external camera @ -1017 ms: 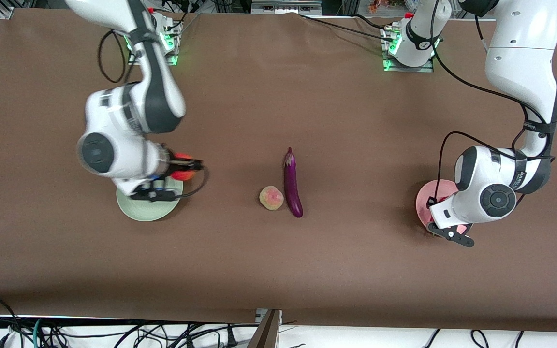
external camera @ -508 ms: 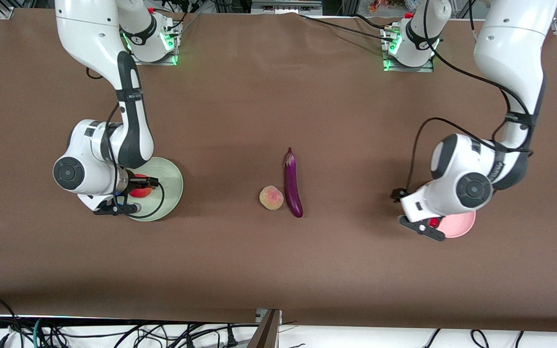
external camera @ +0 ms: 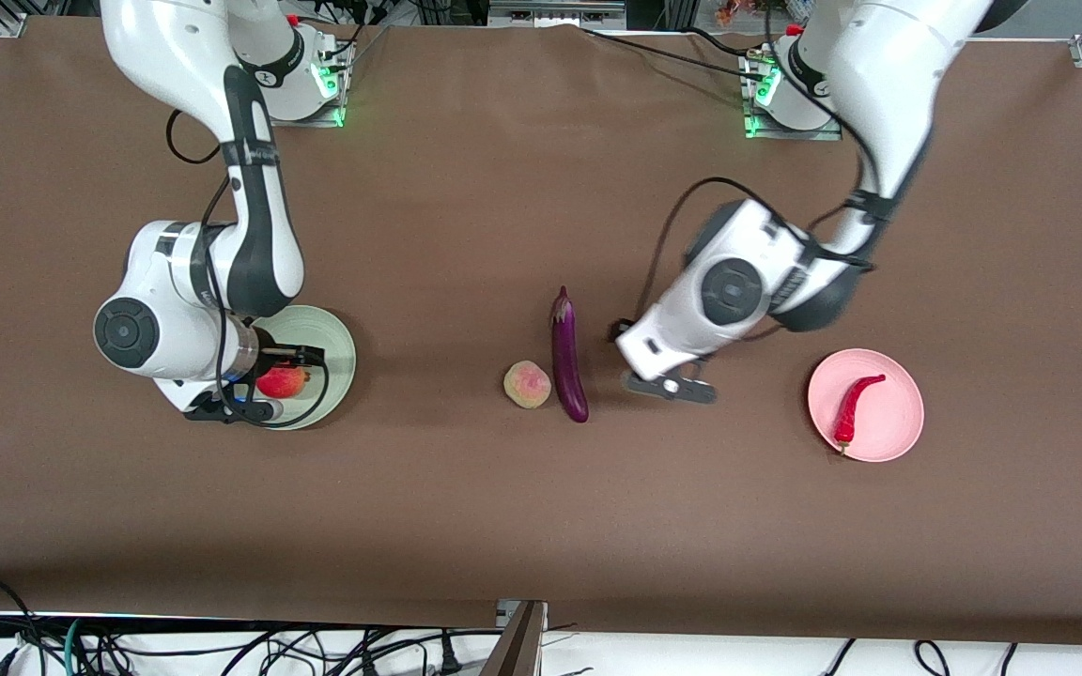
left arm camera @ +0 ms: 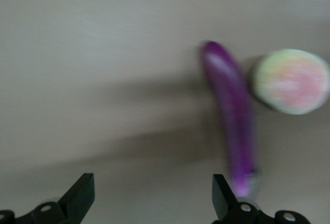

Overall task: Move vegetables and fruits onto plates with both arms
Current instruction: 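Reach the left gripper to the eggplant while the right gripper reaches the peach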

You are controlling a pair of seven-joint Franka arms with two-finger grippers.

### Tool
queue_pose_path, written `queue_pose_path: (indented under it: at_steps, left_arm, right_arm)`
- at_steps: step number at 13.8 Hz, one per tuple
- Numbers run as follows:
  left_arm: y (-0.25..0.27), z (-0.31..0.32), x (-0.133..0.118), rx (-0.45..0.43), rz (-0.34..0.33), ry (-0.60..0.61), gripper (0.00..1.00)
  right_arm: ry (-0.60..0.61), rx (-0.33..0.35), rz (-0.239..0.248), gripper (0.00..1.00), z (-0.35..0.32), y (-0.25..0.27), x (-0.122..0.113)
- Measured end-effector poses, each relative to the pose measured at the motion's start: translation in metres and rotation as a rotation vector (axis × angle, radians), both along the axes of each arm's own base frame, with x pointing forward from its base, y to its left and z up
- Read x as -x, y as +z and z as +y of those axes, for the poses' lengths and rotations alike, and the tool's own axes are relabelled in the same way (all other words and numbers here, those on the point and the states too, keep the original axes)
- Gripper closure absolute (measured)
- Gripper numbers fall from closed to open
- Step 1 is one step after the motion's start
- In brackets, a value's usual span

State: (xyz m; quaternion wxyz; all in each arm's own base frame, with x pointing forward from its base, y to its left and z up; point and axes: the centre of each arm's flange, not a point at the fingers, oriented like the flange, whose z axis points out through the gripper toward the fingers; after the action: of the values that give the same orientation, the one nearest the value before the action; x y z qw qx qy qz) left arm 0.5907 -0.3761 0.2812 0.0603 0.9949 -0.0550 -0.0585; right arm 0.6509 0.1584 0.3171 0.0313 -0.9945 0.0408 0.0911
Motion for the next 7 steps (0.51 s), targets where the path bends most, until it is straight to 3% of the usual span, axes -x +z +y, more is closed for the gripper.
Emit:
queue_pose_path:
  at_steps: [4,7]
  left_arm:
    - [-0.053,-0.065,0.031,0.062,-0.027,0.045,0.00]
    - [-0.082,-0.060,0.028,0.062,-0.019,0.062,0.14]
  right_arm:
    - [-0.229,-0.156,-0.019,0.00,0.126,0.018,0.004]
    - [-0.303,-0.176,-0.077,0.00,0.163,-0.010,-0.004]
